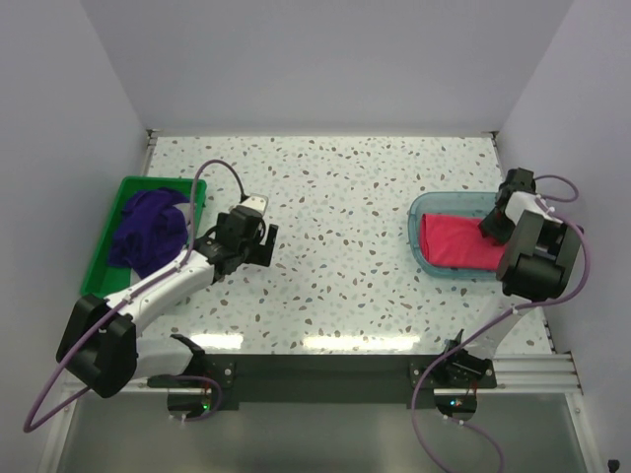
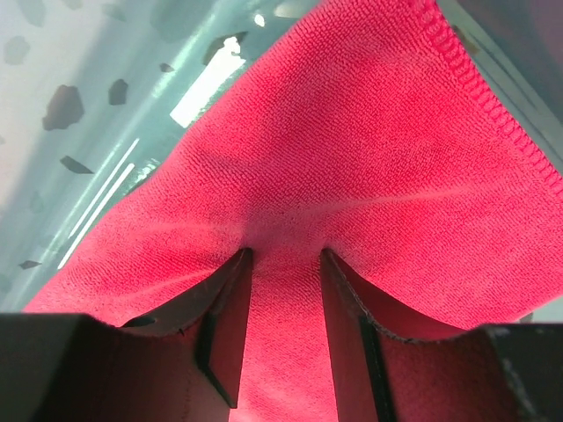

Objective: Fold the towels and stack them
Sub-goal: Neatly place the folded towel into the bin, then grab crumpled towel

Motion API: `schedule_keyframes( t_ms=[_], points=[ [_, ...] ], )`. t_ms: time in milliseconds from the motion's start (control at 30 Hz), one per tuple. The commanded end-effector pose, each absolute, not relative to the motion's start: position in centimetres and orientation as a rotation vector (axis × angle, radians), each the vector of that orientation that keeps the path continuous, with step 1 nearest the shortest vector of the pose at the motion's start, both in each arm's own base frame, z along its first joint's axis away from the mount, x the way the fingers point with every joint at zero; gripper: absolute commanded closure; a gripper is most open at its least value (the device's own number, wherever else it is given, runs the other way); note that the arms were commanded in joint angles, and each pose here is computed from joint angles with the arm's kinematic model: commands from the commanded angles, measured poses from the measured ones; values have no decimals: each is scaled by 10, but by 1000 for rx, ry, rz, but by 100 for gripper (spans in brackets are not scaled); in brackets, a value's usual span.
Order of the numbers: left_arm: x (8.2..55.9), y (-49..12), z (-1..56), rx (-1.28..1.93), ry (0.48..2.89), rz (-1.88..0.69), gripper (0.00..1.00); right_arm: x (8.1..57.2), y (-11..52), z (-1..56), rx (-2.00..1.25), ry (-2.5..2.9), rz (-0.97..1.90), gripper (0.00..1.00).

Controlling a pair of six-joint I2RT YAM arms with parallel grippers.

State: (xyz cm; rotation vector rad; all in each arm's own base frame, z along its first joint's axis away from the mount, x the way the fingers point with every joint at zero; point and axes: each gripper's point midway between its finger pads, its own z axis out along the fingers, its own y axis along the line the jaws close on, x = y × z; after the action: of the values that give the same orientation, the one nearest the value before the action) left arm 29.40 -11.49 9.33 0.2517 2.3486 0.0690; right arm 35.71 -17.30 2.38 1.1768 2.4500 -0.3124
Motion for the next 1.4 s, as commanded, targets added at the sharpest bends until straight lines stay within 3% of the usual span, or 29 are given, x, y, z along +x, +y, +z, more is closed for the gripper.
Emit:
schedule_keyframes(
  t_ms=[0, 300, 433, 667, 800, 1000, 1200, 1367],
  points=[
    [303, -115, 100, 235, 2312, 75, 2, 335, -180, 37, 1207, 2454, -408, 58],
    [304, -117, 104, 209, 2304, 58, 1, 352, -150, 105, 973, 2364, -291, 53],
    [307, -124, 117, 159, 2277, -4, 0, 367, -98, 145, 746, 2353, -215, 46],
    [334, -104, 154, -36, 2281, 29, 0, 361, 19, 206, 293, 2338, 8, 15],
    [351, -47, 175, -279, 2270, 88, 0, 339, 86, 219, 59, 2341, 186, 4],
    [360, 62, 171, -633, 2214, 230, 4, 295, 158, 208, -191, 2392, 456, 2],
    [356, 154, 156, -943, 2119, 352, 7, 268, 188, 195, -340, 2407, 578, 2],
    [354, 192, 142, -1067, 2100, 447, 8, 259, 183, 189, -367, 2417, 565, 1]
  ],
)
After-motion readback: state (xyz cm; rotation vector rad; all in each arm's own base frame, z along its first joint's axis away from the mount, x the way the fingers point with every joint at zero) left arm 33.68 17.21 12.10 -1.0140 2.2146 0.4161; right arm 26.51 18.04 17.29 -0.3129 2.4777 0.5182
